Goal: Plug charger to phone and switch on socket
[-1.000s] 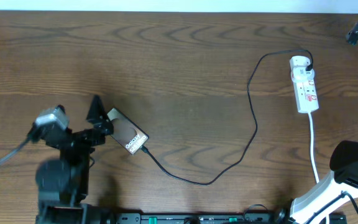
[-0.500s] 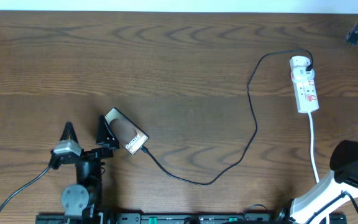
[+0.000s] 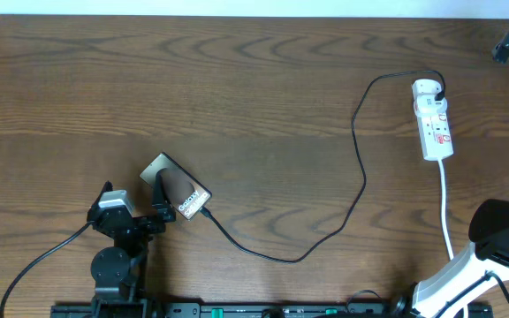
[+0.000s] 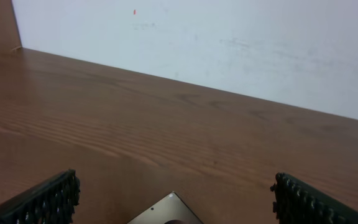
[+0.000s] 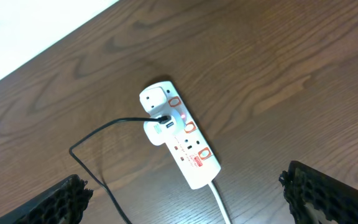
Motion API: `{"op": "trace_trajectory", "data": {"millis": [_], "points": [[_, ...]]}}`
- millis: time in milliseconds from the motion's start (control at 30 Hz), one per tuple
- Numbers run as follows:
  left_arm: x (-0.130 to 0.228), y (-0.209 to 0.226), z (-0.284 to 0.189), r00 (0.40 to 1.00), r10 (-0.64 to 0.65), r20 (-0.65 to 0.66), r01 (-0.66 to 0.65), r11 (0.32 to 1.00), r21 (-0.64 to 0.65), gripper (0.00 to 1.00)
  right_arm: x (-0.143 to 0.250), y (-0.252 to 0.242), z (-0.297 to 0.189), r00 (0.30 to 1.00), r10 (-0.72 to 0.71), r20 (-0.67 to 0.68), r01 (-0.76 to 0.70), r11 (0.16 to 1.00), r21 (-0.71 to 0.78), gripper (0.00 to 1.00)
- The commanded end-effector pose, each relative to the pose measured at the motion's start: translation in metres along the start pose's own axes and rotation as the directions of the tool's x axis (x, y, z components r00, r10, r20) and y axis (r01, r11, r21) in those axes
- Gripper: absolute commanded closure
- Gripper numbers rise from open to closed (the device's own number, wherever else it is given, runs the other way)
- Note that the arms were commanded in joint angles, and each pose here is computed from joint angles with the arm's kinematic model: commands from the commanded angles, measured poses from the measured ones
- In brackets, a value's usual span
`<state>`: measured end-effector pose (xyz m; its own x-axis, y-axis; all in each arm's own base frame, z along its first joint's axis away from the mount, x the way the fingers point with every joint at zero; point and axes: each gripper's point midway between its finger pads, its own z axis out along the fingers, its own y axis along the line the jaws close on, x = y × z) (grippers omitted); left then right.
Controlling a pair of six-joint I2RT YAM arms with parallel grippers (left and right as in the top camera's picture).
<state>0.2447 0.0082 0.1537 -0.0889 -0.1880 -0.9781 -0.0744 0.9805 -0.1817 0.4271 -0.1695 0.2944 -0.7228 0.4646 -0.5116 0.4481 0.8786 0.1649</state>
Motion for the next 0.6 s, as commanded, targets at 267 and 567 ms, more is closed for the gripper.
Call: {"op": "trace_trajectory", "data": {"millis": [267, 567], "points": [[0.0176, 0.0012, 0.0004, 0.99, 0.126, -0.056, -0.125, 0.992, 0.011, 0.02, 0.0002, 0.0003, 0.0004, 1.0, 0.013, -0.001, -0.013, 1.0, 0.003, 0.01], [0.0182, 0.0014, 0.0006, 0.993, 0.101, -0.059, -0.1, 0.995, 0.008, 0.02, 0.0001, 0.0003, 0.0004, 1.0, 0.013, -0.001, -0.013, 1.0, 0.003, 0.01]]}}
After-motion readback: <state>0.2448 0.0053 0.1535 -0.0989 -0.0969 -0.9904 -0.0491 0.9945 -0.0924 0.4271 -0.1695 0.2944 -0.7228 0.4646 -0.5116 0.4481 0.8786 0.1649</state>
